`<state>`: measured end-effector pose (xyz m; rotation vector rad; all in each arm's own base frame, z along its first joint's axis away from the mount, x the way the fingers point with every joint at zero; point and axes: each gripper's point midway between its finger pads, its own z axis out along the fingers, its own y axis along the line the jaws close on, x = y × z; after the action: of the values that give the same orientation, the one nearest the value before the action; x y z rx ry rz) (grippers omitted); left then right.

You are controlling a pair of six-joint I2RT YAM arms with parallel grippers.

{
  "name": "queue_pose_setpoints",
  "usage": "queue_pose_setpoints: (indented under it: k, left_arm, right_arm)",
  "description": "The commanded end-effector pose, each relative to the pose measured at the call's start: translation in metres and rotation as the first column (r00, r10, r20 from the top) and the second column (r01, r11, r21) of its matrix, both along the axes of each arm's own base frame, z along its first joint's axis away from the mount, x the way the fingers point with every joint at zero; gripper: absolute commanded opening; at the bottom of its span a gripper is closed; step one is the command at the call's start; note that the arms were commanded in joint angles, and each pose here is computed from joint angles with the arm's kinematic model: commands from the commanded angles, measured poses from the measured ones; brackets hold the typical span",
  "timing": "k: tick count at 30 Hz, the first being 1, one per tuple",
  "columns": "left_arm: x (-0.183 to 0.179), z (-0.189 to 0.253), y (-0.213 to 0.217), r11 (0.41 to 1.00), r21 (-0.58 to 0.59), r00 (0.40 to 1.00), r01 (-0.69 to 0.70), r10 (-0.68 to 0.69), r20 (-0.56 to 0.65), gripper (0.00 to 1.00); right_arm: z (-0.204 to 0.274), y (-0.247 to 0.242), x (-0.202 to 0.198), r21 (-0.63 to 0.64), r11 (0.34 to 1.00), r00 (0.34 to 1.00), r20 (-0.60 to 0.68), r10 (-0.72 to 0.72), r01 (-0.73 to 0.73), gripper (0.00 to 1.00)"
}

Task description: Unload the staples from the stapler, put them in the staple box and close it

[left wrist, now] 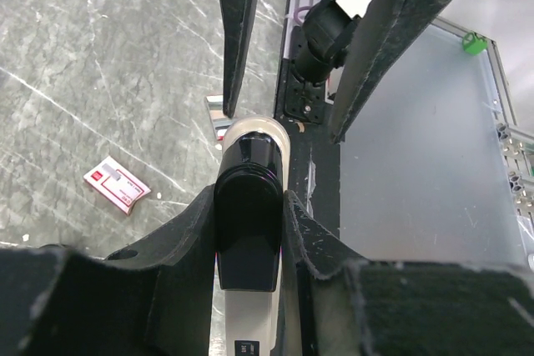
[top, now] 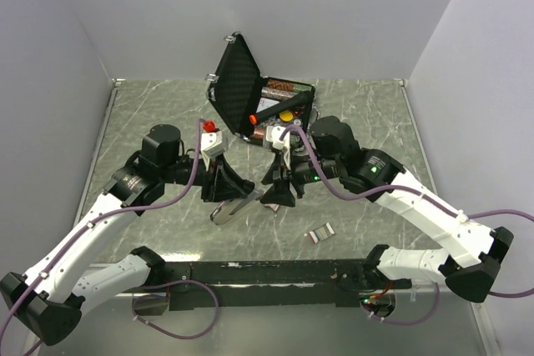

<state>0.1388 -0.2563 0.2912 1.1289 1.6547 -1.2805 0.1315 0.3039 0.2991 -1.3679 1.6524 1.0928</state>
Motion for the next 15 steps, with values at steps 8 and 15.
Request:
queue_pose_setpoints:
  k: [8, 15]
  left_arm:
    - [-0.0096, 0.0269, -0.0035, 0.994, -0.085, 0.996, 0.067, -0.061, 0.071, 0.01]
    - [-0.009, 0.0278, -0.003, 0.994, -0.087, 0.995, 0.061, -0.054, 0.083, 0.01]
  right_arm:
    - [0.0182, 0.0125, 0.0009, 0.075, 0.996, 0.998, 0.05, 0.049, -0.052, 0.33]
    - [0.0182, 0.0113, -0.003, 0.083, 0.994, 0.997, 0.047, 0.062, -0.065, 0.28]
